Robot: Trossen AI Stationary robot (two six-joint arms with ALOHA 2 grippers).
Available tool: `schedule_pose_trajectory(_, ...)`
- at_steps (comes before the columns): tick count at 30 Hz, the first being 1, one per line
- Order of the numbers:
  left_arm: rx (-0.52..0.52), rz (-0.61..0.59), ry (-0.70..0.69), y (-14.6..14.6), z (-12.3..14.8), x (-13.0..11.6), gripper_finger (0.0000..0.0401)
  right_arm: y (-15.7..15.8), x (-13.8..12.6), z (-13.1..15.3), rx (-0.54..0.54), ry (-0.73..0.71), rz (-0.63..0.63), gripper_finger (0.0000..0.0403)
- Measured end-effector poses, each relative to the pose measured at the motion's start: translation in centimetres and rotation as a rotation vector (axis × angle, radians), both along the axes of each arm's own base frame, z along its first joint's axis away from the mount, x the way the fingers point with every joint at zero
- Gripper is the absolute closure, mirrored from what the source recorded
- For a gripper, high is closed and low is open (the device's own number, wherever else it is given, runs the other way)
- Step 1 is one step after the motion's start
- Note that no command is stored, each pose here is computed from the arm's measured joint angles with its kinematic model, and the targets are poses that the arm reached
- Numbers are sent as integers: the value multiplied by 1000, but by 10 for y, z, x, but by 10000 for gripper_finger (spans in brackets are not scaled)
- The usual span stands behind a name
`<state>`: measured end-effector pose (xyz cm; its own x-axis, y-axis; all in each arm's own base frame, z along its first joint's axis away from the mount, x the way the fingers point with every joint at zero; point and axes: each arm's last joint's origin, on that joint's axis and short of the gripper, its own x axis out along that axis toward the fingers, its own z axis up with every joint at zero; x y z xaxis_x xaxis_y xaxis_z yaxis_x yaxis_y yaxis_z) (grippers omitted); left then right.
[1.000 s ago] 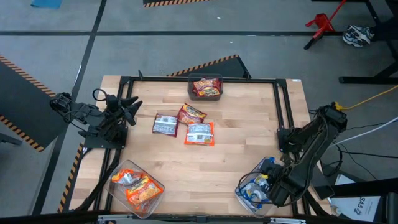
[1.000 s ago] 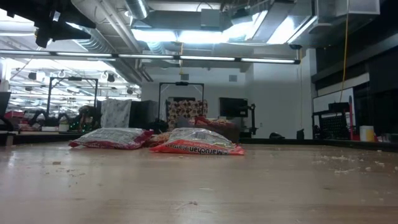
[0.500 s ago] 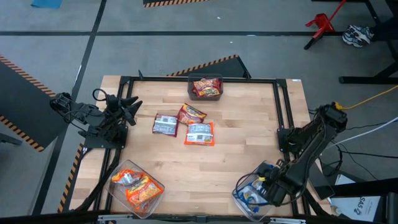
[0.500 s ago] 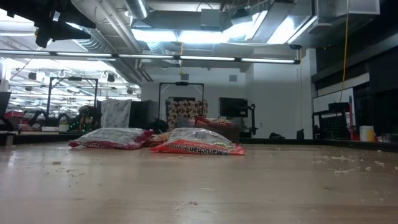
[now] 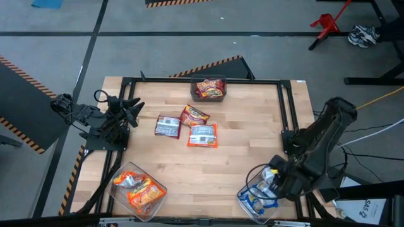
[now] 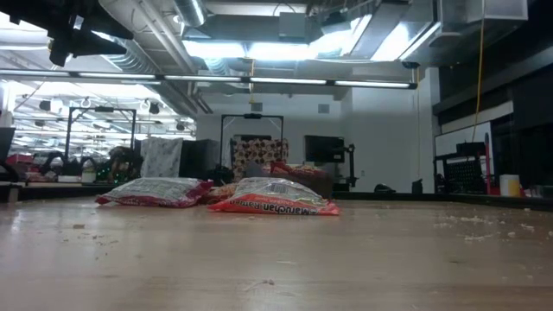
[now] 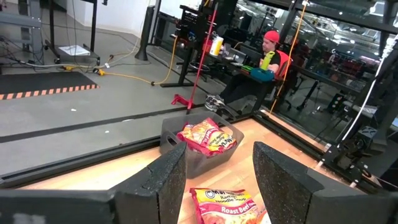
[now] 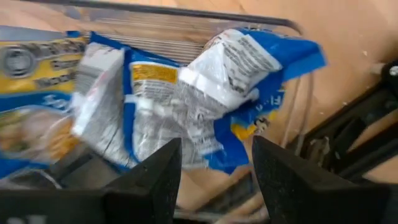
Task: Sort Maruchan noodles
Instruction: Put the orange noodle pack into the left transparent bin
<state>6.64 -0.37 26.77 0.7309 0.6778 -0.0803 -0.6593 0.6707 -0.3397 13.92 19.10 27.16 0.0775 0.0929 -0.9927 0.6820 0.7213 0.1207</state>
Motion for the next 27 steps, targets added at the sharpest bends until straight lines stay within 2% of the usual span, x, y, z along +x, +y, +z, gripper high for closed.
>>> schedule_pose_trajectory(4, 0, 0, 0, 0, 0, 0, 225, -8, 0, 26, -2, -89, -22, 219)
schedule_pose_trajectory(7, -1, -4, 0, 0, 0, 0, 225, -16, 7, 45, -45, -229, -81, 219)
schedule_pose_trajectory(11, -8, -32, 3, -1, 0, 1, 225, -34, 33, 67, -215, -530, -183, 219)
schedule_pose_trajectory(14, -14, -64, 6, -1, 0, 1, 225, -50, 65, 72, -368, -675, -170, 219)
schedule_pose_trajectory(16, -18, -79, 7, -2, 0, 1, 225, -63, 88, 70, -429, -677, -121, 219)
schedule_pose_trajectory(19, -23, -101, 9, -2, -1, 2, 225, -86, 124, 61, -445, -631, -26, 216)
schedule_pose_trajectory(24, -28, -124, 12, -3, -1, 2, 225, -129, 171, 34, -328, -529, 93, 171)
schedule_pose_trajectory(27, -27, -132, 17, -3, -1, 2, 225, -155, 192, 14, -239, -471, 82, 129)
